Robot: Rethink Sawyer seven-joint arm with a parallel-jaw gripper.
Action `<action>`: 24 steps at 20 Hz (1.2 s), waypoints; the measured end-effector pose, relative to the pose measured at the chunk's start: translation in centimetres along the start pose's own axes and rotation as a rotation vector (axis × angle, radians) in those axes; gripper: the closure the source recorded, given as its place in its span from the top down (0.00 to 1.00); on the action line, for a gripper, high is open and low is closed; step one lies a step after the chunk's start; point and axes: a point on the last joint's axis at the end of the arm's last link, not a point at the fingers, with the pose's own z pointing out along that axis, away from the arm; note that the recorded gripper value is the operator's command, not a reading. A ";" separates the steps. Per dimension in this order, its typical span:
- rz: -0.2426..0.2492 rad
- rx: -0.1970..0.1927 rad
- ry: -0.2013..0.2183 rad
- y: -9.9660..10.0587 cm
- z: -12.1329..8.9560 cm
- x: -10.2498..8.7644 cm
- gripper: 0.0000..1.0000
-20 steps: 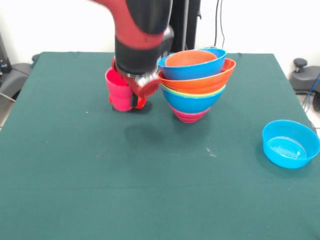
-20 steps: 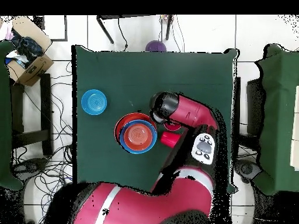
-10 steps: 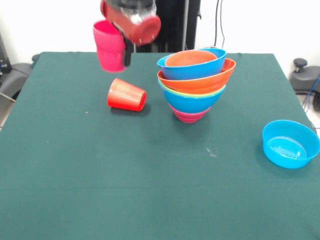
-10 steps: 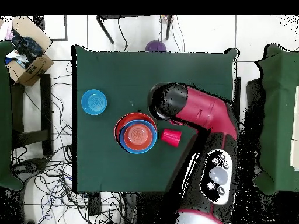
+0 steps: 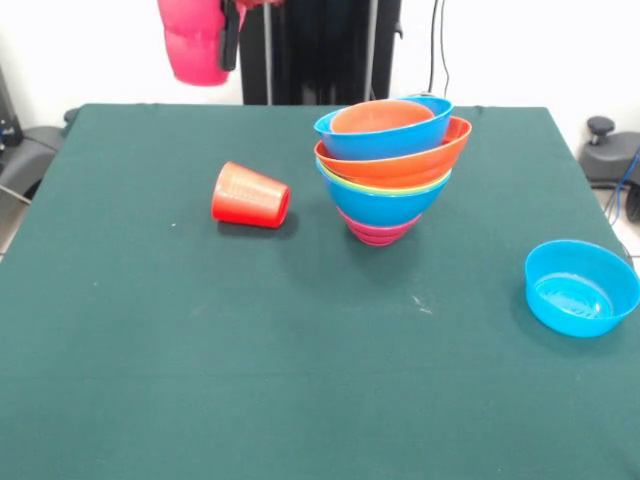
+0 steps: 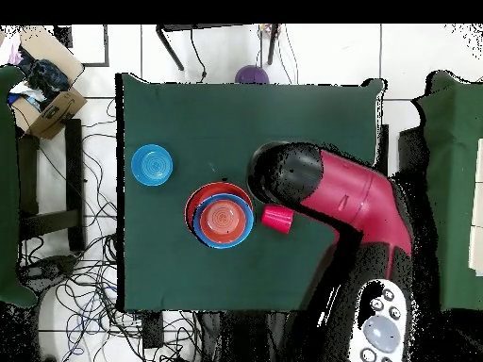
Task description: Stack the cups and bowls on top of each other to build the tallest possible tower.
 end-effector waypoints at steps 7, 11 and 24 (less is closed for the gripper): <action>-0.003 -0.009 0.049 -0.7 0.0 2.4 0.00; -0.030 -0.006 0.087 -0.3 0.4 5.2 0.00; -0.126 -0.043 0.101 2.1 2.3 12.7 0.00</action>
